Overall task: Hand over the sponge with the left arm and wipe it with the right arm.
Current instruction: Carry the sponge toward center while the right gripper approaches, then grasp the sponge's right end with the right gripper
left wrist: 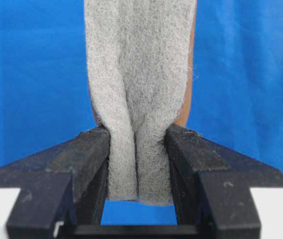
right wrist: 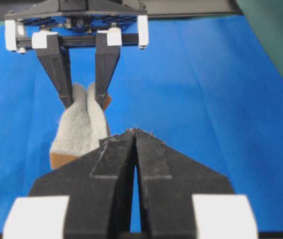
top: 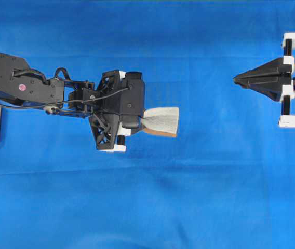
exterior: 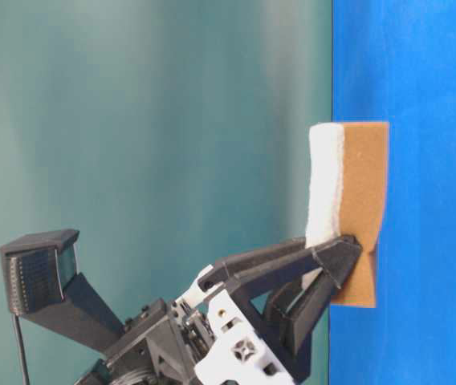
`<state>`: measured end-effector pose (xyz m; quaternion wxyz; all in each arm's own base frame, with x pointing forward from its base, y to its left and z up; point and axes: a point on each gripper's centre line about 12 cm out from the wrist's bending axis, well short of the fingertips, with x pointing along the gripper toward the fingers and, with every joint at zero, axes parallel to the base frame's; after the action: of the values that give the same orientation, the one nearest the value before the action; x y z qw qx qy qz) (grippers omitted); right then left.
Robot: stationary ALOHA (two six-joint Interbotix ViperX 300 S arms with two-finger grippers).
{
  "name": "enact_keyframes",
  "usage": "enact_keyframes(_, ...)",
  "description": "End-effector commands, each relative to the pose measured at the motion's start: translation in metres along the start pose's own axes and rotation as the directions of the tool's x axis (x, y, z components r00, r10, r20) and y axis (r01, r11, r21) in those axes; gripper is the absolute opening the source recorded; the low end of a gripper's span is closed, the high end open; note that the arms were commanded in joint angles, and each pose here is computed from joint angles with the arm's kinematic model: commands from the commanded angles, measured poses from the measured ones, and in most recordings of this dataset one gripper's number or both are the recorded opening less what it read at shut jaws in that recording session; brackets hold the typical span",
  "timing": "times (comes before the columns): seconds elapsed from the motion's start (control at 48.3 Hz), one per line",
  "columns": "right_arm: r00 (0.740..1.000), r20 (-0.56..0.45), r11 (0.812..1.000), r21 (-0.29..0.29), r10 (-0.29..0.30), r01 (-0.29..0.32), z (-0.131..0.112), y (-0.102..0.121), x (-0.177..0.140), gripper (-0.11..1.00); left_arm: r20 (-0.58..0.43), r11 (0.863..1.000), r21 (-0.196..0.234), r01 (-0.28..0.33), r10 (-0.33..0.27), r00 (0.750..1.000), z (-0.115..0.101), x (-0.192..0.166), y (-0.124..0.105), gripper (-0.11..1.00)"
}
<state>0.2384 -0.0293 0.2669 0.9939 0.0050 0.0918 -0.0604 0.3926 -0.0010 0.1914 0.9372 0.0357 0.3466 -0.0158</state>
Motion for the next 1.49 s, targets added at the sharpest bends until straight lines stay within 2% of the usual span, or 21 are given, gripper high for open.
enact_keyframes(0.0,1.000,0.026,1.000,0.002,0.007,-0.007,0.013,0.002,0.008,0.00,0.040,1.000,0.000,-0.002,0.002,0.999,0.010,-0.008,0.000,0.29)
enact_keyframes(0.269,0.998,-0.025,0.998,-0.007,0.063,-0.063,0.016,0.018,0.041,0.02,0.039,1.000,0.002,-0.007,0.007,0.999,0.010,-0.008,0.003,0.29)
enact_keyframes(0.456,0.995,-0.078,0.998,-0.002,0.064,-0.065,0.009,0.020,0.064,0.57,0.041,1.000,0.001,-0.009,0.009,0.999,0.010,-0.009,0.004,0.29)
enact_keyframes(0.497,0.994,-0.088,0.998,0.004,0.063,-0.063,0.008,0.021,0.068,0.67,0.041,1.000,0.002,-0.008,0.008,0.999,0.010,-0.009,0.003,0.29)
enact_keyframes(0.538,0.994,-0.095,0.998,0.010,0.062,-0.061,0.007,0.021,0.073,0.72,0.038,1.000,0.001,-0.009,0.009,0.999,0.010,-0.008,0.004,0.29)
enact_keyframes(0.849,0.980,-0.187,0.997,0.021,0.076,-0.073,-0.002,0.029,0.112,0.73,0.040,1.000,-0.001,-0.014,0.014,0.999,0.010,-0.009,0.006,0.29)
enact_keyframes(1.118,0.960,-0.265,0.996,0.032,0.091,-0.086,-0.021,0.039,0.138,0.73,0.039,1.000,-0.003,-0.016,0.016,0.999,0.010,-0.009,0.007,0.29)
enact_keyframes(1.47,0.933,-0.352,0.997,0.039,0.079,-0.070,-0.047,0.038,0.162,0.73,0.040,1.000,-0.002,-0.017,0.017,0.999,0.010,-0.009,0.007,0.29)
